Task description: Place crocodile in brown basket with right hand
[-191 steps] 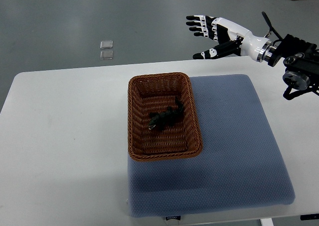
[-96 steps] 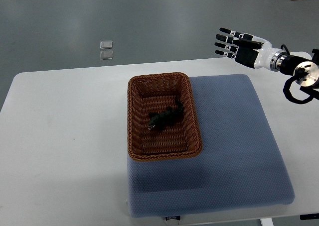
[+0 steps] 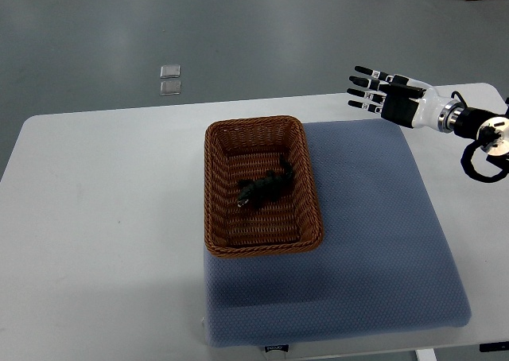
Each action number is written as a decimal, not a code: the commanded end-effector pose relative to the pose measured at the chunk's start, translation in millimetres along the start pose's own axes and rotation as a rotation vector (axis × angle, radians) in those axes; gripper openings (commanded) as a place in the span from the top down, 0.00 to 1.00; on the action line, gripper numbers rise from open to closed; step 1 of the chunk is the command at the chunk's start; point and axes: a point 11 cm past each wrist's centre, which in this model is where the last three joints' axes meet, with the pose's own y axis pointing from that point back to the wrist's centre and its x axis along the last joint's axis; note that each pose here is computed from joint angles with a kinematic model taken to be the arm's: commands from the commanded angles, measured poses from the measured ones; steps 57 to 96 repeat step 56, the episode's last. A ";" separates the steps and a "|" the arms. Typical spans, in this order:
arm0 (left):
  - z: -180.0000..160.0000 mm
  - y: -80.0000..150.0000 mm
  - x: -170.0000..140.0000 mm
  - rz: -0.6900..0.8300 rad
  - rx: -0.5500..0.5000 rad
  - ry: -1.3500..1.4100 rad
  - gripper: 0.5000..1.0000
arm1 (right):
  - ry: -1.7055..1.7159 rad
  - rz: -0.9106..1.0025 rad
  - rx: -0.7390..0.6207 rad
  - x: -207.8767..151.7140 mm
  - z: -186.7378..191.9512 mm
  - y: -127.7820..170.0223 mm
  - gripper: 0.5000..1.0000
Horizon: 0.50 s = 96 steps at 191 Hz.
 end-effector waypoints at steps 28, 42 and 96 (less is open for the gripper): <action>0.1 0.0 0.0 0.000 0.000 0.000 0.00 | 0.055 0.000 -0.023 0.6 2.3 0.1 0.14; 0.1 0.0 0.0 0.000 0.000 0.000 0.00 | 0.059 0.001 -0.028 1.1 3.4 0.3 0.14; 0.1 0.0 0.0 0.000 0.000 0.000 0.00 | 0.058 0.001 -0.028 1.3 3.6 0.4 0.14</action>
